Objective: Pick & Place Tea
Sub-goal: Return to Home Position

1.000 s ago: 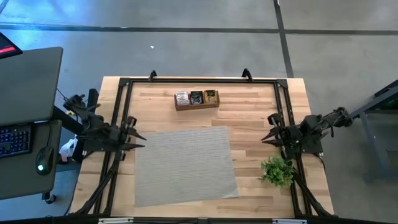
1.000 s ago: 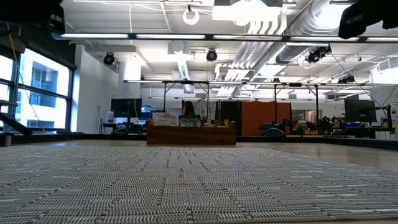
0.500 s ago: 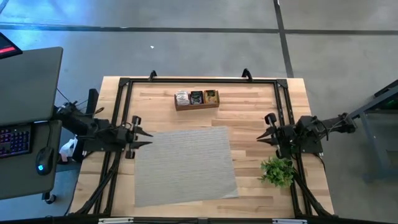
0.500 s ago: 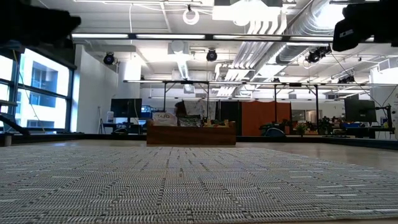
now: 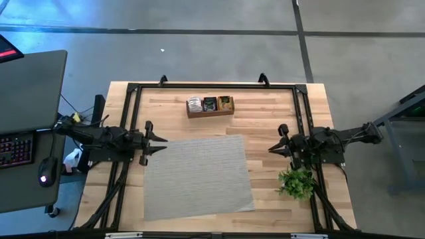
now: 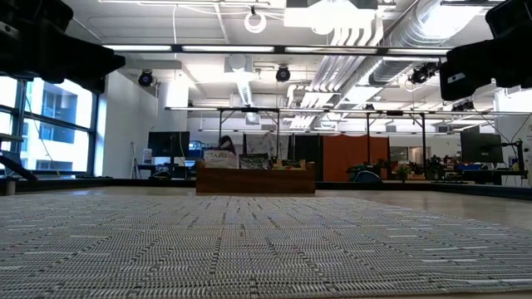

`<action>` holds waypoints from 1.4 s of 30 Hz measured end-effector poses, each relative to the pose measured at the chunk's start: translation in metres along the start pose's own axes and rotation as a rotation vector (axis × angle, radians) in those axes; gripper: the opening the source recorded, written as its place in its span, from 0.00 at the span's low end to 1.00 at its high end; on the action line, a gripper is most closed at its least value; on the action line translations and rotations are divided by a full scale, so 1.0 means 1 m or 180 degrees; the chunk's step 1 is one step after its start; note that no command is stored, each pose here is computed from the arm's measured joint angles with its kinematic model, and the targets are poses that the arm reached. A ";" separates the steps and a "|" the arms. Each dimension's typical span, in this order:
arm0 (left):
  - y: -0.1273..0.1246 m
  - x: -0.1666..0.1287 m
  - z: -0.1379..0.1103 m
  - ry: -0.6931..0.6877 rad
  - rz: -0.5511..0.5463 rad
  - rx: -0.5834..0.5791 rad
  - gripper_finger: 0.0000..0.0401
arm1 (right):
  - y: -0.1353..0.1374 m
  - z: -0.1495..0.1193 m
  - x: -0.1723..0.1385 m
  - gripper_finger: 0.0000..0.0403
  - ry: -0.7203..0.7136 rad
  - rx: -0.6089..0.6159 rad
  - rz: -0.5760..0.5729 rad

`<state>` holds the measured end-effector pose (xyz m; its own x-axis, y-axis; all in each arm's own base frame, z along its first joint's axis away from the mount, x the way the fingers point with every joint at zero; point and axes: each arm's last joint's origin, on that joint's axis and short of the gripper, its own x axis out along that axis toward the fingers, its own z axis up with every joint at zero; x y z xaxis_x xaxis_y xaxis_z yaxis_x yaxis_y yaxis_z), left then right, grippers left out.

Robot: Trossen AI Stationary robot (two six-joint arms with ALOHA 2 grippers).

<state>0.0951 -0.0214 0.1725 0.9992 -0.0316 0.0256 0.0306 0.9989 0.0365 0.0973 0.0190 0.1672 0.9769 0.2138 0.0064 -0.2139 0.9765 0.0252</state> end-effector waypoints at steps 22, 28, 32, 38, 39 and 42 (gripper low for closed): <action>0.000 0.000 0.000 -0.0003 0.0000 0.0009 0.29 | -0.017 0.013 -0.007 0.07 -0.0945 0.1557 -0.1918; 0.000 0.000 0.000 -0.0006 0.0002 0.0009 0.29 | -0.025 0.012 -0.016 0.09 -0.1290 0.1590 -0.3177; 0.000 0.000 0.000 -0.0006 0.0002 0.0009 0.29 | -0.026 0.012 -0.018 0.10 -0.1096 0.1184 -0.3487; 0.000 0.000 0.000 -0.0006 0.0003 0.0007 0.29 | -0.026 0.012 -0.017 0.09 -0.0663 0.0504 -0.3523; 0.000 0.000 0.000 -0.0004 0.0002 0.0008 0.29 | -0.026 0.012 -0.017 0.09 -0.0662 0.0512 -0.3508; 0.000 0.000 0.000 -0.0006 0.0003 0.0007 0.29 | -0.024 0.012 -0.015 0.09 -0.0813 0.0812 -0.3192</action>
<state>0.0951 -0.0214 0.1722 0.9992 -0.0308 0.0273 0.0297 0.9988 0.0387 0.0882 -0.0083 0.1781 0.6839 -0.7257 0.0753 0.6653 0.6627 0.3438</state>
